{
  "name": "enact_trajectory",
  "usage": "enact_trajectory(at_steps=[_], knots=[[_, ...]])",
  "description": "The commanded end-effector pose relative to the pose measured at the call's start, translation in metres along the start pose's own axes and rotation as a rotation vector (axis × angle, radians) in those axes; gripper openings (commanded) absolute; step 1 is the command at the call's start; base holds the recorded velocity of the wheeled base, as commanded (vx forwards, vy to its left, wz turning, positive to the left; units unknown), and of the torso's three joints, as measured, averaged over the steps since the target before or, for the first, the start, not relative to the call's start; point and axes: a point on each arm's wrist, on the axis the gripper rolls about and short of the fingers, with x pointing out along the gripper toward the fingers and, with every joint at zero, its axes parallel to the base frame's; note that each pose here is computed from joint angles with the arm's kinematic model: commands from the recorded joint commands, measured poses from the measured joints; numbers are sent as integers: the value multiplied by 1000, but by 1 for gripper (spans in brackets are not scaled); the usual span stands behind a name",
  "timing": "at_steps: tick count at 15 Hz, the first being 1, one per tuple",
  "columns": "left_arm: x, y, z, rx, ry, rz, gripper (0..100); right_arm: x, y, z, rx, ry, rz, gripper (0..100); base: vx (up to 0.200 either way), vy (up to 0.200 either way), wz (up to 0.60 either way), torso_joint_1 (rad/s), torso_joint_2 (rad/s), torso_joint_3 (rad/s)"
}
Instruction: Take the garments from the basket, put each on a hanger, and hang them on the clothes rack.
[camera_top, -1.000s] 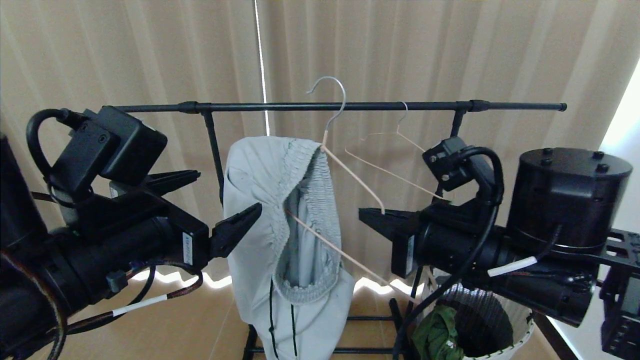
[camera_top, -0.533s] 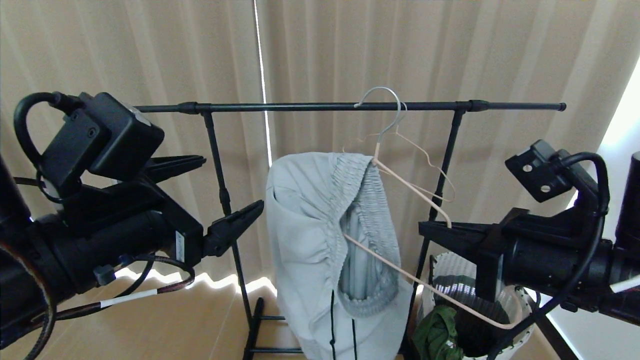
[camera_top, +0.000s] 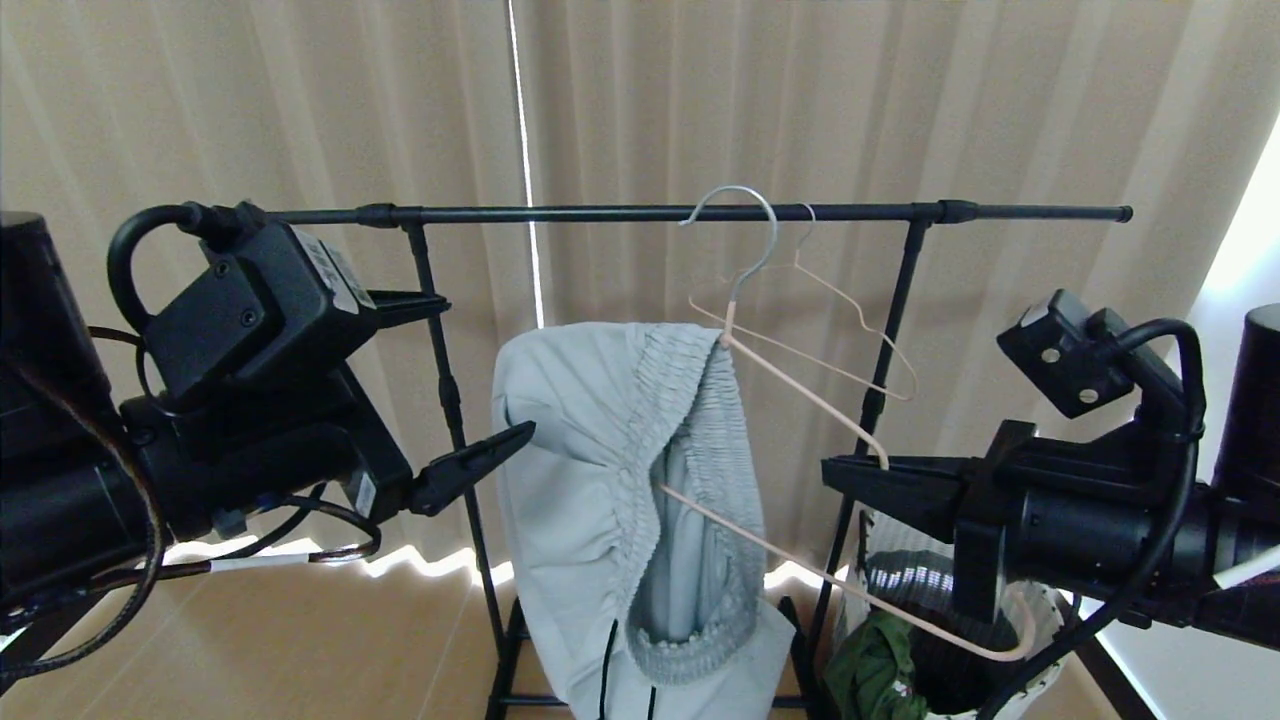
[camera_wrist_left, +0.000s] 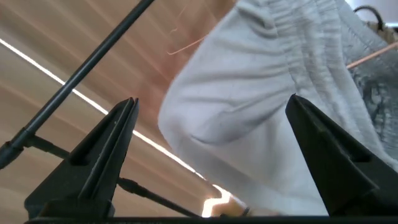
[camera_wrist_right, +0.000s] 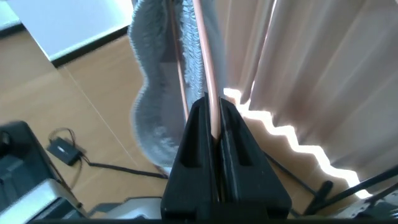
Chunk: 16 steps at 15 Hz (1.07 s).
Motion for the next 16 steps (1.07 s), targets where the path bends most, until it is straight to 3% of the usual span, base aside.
enact_trajectory(at_steps=[1,5,10,16], knots=[[6,2,-5,0,21,1,100,13,-1,-1,-5,25,7,0,0,0,0,0,0,0],[7,4,-10,3,43,9,100,20,-2,0,-8,28,28,0,0,0,0,0,0,0],[19,8,-22,70,88,7,100,25,-1,-2,-39,35,59,0,0,0,0,0,0,0],[37,9,-15,107,17,24,100,32,5,6,-114,-48,174,0,0,0,0,0,0,0]])
